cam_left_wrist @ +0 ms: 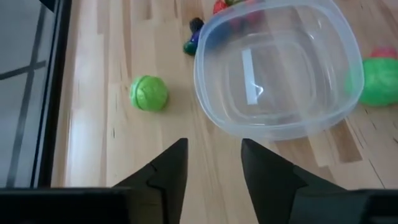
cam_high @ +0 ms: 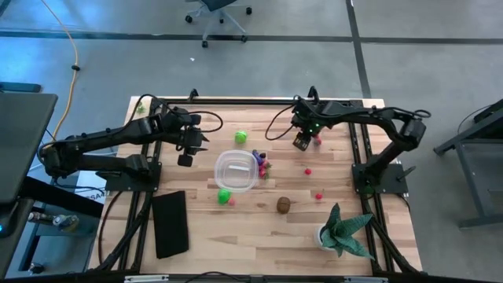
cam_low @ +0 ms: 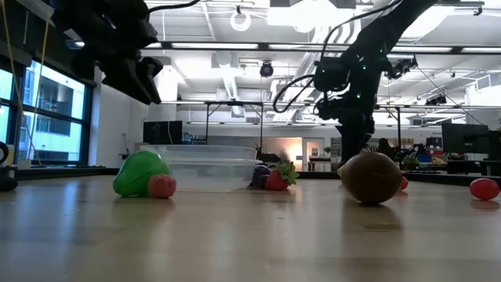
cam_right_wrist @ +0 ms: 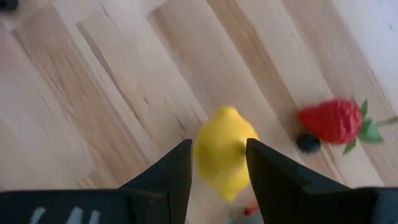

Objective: Pick and placing Produce into tupperware
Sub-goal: Put the lemon into the transparent bin

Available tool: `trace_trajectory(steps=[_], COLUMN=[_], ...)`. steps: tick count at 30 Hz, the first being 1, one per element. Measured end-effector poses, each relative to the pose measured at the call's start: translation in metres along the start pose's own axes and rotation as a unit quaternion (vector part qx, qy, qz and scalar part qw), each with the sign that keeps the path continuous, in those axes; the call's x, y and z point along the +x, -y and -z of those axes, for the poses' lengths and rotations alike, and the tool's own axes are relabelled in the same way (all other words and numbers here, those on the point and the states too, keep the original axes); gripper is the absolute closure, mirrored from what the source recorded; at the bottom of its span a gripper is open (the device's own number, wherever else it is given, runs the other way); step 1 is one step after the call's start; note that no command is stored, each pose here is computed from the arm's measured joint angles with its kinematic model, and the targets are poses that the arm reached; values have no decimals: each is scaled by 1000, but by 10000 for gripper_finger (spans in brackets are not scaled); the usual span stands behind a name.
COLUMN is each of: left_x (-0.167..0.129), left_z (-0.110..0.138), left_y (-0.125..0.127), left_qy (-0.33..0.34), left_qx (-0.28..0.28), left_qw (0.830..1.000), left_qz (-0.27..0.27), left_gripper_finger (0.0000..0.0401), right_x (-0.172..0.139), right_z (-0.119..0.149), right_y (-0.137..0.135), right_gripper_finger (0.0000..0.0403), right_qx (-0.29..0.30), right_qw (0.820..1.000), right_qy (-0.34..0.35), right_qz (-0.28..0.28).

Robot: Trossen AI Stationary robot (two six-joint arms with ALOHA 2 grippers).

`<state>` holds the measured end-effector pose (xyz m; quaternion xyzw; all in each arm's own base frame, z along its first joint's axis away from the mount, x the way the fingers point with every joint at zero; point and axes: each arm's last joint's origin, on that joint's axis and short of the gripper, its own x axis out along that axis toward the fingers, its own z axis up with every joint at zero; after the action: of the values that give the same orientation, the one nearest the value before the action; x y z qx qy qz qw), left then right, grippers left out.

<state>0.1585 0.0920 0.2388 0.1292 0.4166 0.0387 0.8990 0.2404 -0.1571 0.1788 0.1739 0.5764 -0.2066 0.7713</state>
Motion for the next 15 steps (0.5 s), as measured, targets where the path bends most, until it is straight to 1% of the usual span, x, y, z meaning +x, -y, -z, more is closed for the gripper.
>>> trace_trajectory(steps=[3,10,15], left_x=[0,0,0], left_z=[1,3,4], left_y=[0,2,2], left_qy=[-5,-19,-28], left_qx=[0,-2,-3], left_qw=[1000,1000,1000], left_qz=[0,5,2], left_gripper_finger=[252,244,244], right_x=[5,17,17], right_z=[0,1,2], right_y=[0,1,1], right_gripper_finger=[249,202,192], right_qx=[1,11,38], right_qw=[1000,999,998], right_qy=[-9,-34,-40], right_qz=[-4,1,5])
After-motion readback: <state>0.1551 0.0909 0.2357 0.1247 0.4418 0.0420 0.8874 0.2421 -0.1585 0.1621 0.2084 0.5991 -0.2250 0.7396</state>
